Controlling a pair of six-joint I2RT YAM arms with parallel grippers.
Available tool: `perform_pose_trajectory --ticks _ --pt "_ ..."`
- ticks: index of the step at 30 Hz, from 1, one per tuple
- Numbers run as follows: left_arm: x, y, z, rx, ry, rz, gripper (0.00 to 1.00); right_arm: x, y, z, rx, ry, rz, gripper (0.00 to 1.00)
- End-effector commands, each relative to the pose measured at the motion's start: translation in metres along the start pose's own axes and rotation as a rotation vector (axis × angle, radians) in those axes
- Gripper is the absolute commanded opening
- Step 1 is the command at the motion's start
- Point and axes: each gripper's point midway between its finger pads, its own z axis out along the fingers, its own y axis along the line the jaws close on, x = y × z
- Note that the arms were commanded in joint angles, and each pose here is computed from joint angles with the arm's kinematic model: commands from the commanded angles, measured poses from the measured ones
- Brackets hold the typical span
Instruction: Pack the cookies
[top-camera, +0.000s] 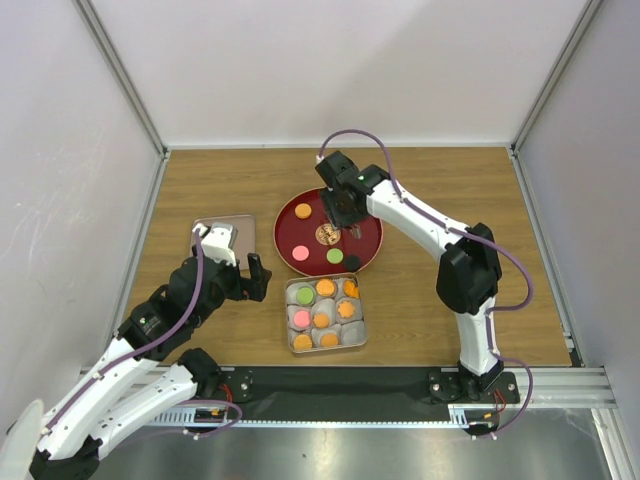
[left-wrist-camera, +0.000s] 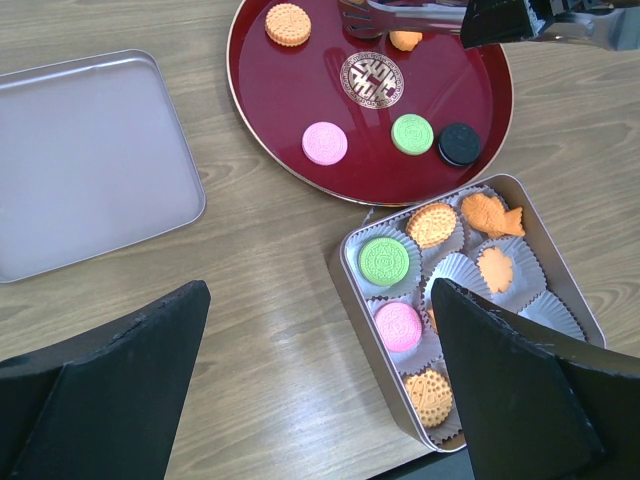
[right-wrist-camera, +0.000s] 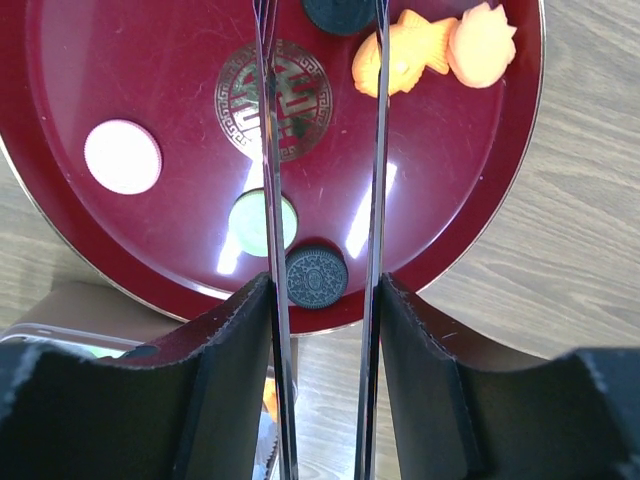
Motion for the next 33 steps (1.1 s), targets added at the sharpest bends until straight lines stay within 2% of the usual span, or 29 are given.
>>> perform_pose_trajectory --ticks 1,33 --pt "-0.009 -0.006 -0.001 0.025 -0.024 -0.002 1.0 -0.015 -0.003 -0.004 -0.02 -0.048 0.02 0.5" --pt "-0.01 -0.006 -0.001 0.023 -0.027 -0.003 1.0 -0.007 -0.006 0.014 -0.113 0.02 0.046 0.49"
